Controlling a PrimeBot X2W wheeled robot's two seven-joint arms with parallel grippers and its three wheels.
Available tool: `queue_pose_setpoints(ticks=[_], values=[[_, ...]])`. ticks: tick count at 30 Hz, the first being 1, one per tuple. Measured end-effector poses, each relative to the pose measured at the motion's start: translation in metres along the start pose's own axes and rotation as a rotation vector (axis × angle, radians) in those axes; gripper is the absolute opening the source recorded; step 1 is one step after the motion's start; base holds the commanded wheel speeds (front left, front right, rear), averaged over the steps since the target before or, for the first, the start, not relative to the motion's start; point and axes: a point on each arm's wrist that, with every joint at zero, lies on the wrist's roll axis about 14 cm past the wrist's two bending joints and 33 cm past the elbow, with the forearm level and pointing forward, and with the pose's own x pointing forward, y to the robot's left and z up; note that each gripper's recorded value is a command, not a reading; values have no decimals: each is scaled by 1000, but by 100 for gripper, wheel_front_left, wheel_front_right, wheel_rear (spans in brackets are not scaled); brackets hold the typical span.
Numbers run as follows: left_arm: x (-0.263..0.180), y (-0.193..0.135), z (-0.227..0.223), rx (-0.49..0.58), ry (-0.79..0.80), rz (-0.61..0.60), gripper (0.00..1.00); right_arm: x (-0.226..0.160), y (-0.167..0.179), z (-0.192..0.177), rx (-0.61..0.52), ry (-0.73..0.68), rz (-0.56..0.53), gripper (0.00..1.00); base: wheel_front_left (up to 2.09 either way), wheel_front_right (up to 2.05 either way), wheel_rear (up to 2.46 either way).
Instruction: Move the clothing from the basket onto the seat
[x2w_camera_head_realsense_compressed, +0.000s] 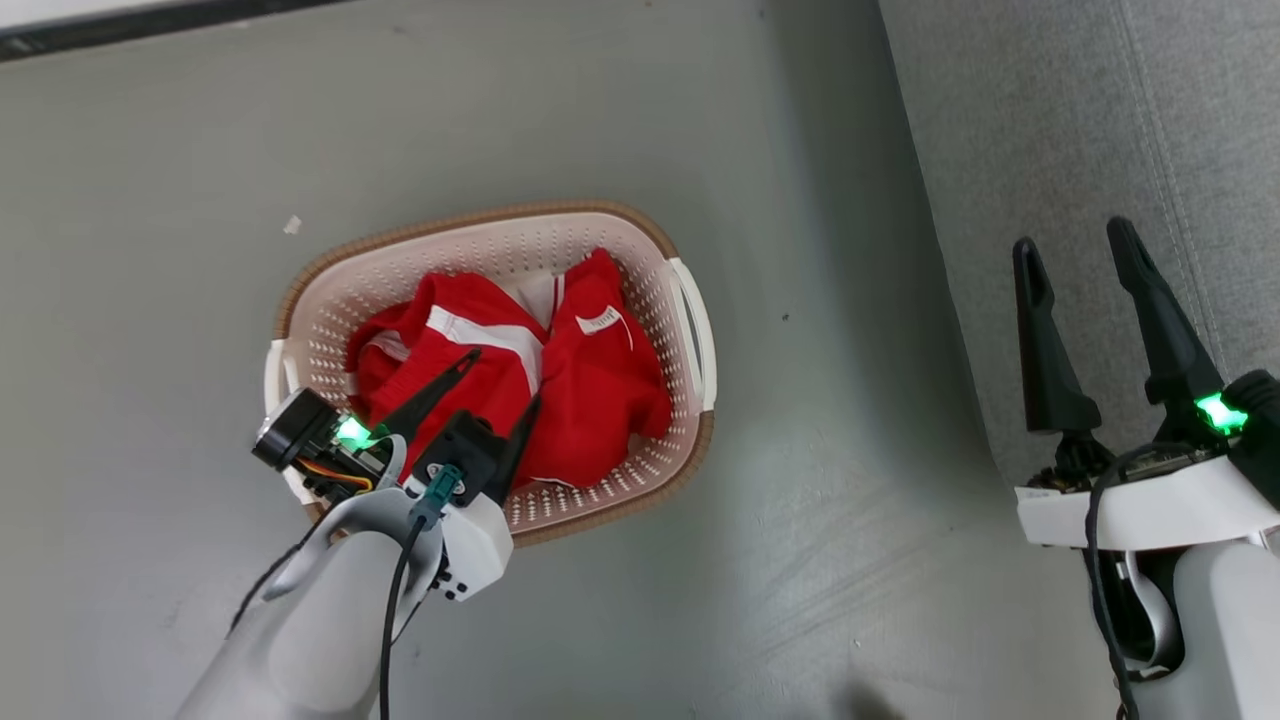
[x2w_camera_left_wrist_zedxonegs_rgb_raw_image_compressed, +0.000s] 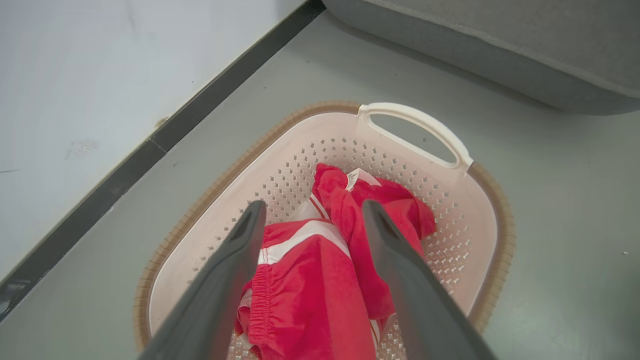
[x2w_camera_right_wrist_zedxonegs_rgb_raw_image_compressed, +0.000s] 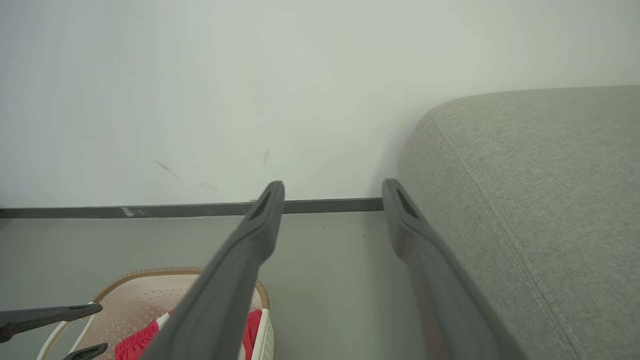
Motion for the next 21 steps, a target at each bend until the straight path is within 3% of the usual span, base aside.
queue_pose_setpoints(ticks=[21], values=[[41, -1, -83, -20, 179, -43, 100, 26, -11, -35, -21, 45, -15, 100, 0, 0, 0]])
